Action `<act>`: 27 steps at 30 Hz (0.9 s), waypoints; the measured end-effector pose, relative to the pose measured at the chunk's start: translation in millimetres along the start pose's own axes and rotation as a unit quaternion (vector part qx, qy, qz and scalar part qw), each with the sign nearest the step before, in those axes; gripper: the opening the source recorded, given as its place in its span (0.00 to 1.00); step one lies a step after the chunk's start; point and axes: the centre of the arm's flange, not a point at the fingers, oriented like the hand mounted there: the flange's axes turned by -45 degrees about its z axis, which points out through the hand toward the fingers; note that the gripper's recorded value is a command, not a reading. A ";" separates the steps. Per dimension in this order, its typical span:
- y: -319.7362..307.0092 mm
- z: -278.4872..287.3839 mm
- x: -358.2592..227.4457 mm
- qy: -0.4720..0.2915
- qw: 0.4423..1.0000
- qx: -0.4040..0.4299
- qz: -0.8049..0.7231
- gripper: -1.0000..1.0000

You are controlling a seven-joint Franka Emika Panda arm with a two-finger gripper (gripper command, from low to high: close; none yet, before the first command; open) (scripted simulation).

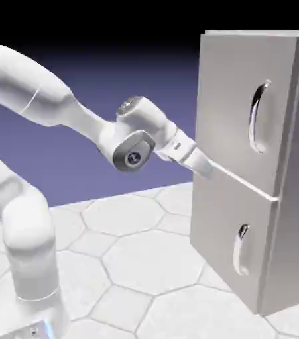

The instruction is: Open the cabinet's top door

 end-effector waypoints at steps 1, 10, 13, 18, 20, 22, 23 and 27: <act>-1.4 -3.9 4.6 0.007 1.000 0.000 -0.002 0.50; -10.1 -39.4 38.3 0.075 0.997 -0.002 -0.014 0.50; -10.9 -50.8 46.4 0.097 0.995 -0.002 -0.016 0.50; -9.5 -68.7 56.7 0.134 0.991 -0.002 -0.019 0.50; -8.0 -75.3 59.8 0.148 0.989 -0.002 -0.019 0.50; -5.8 -81.4 62.4 0.162 0.987 -0.002 -0.019 0.50; -4.6 -84.3 63.4 0.169 0.985 -0.002 -0.019 0.50; 2.1 -94.6 66.5 0.197 0.980 -0.001 -0.018 0.50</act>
